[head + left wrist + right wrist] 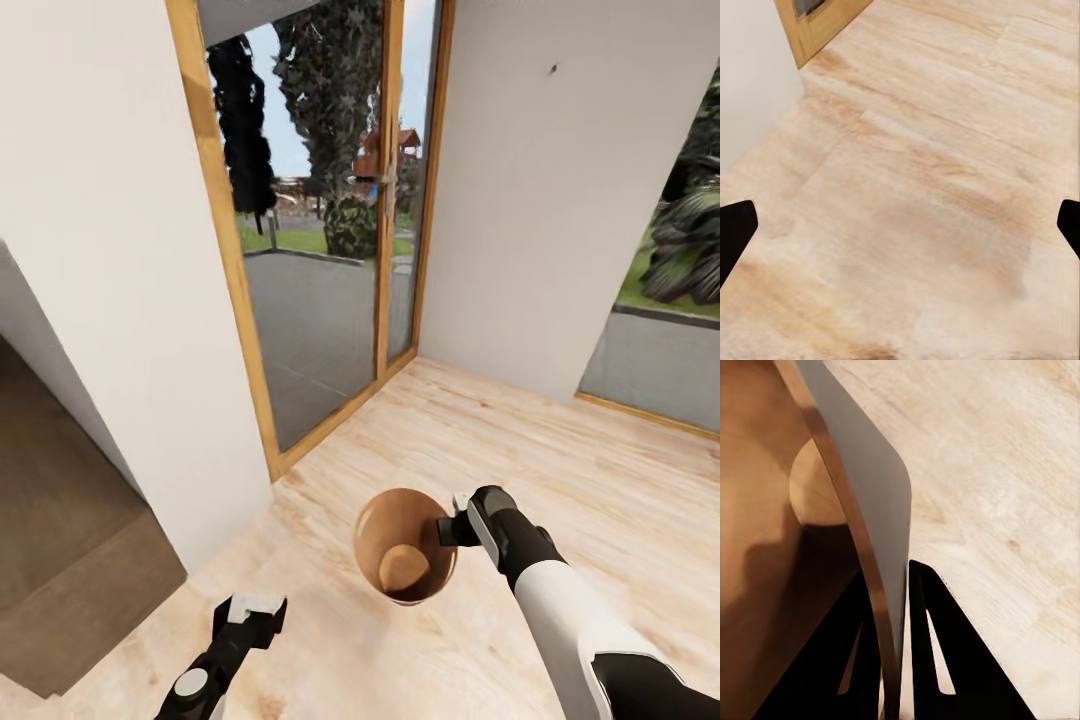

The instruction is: Put the three can of soda from the living room inside the tash can in the kitchen.

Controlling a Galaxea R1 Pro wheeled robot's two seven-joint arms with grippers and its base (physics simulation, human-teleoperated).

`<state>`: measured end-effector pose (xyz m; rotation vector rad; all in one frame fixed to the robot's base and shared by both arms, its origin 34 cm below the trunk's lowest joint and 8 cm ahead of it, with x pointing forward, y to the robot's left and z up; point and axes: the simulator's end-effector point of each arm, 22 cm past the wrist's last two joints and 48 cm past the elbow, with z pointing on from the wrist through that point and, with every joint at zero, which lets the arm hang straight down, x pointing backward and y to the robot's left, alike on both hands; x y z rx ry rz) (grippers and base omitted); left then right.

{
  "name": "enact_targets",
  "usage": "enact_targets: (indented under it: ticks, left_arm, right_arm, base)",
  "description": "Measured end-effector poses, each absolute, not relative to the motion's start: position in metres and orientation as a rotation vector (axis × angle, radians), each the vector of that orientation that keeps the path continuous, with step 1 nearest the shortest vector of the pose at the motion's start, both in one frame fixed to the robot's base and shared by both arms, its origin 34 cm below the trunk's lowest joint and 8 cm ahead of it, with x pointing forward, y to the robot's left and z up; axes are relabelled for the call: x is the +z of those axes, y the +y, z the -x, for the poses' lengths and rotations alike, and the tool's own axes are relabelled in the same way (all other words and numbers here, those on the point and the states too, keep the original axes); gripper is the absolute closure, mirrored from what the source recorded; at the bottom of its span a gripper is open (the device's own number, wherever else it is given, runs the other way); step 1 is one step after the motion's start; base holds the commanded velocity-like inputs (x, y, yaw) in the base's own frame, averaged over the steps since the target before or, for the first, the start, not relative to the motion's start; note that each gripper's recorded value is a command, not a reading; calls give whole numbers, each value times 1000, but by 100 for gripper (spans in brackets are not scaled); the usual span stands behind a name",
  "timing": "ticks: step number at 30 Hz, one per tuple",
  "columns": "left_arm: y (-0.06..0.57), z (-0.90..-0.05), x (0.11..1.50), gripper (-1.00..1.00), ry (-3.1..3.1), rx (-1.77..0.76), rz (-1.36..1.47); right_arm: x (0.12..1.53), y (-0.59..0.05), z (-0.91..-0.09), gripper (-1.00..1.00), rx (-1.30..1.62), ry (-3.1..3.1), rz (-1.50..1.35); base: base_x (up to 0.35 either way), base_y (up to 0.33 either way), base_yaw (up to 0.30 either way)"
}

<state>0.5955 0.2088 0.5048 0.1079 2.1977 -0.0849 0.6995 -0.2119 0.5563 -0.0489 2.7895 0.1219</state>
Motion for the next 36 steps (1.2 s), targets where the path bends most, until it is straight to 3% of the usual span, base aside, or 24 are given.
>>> enact_targets:
  ticks: [36]
  left_arm:
    - [208, -598, 512, -100, 2183, -84, -112]
  right_arm:
    - [563, -211, -701, 100, 125, 2778, 48]
  base:
    - [-321, 0, 237]
